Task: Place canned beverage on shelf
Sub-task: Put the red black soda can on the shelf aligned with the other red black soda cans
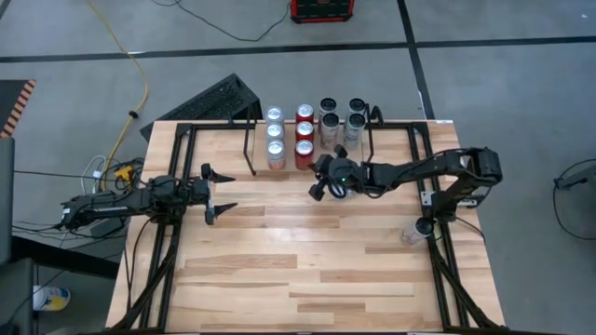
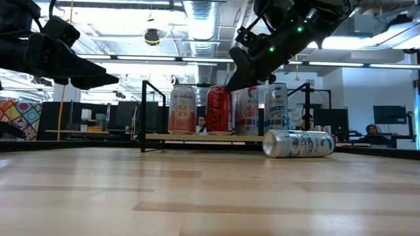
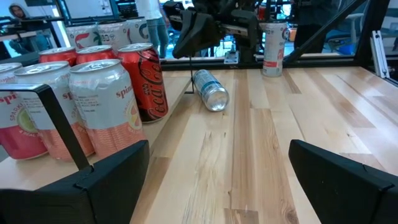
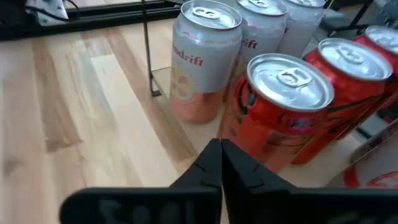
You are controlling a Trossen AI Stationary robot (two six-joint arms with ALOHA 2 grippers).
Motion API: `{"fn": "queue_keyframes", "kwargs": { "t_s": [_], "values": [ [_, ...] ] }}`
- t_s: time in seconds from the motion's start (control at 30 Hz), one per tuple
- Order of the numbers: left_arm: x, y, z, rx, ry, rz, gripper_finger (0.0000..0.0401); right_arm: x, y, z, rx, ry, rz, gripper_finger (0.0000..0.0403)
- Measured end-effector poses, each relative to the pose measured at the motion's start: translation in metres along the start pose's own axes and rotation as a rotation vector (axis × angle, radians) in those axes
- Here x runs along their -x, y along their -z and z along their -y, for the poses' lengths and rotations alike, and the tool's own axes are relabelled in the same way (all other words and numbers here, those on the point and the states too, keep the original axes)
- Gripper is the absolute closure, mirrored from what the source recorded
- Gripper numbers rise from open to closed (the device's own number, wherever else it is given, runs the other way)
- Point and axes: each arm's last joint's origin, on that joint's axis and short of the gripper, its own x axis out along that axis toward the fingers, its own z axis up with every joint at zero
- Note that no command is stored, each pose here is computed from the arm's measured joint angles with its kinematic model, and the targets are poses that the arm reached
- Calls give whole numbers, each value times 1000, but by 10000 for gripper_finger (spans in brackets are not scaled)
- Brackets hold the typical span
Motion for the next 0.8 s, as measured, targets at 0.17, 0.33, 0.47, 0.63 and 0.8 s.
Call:
{"fn": "queue_keyframes", "kwargs": {
  "t_s": [0.17,0.33,0.47,0.63,0.8],
  "values": [
    [0,0,0,0,-1,0,28,0,1,-1,-47,-5,-10,364],
    [0,0,0,0,-1,0,28,0,1,-1,-49,-4,-11,387],
    [0,0,0,0,-3,0,28,-10,10,-4,-54,22,-26,383],
    [0,0,0,0,-3,-1,28,-23,24,-11,-31,42,-51,385],
    [0,0,0,0,-3,0,28,-23,23,-11,-31,43,-49,385]
  ]
}}
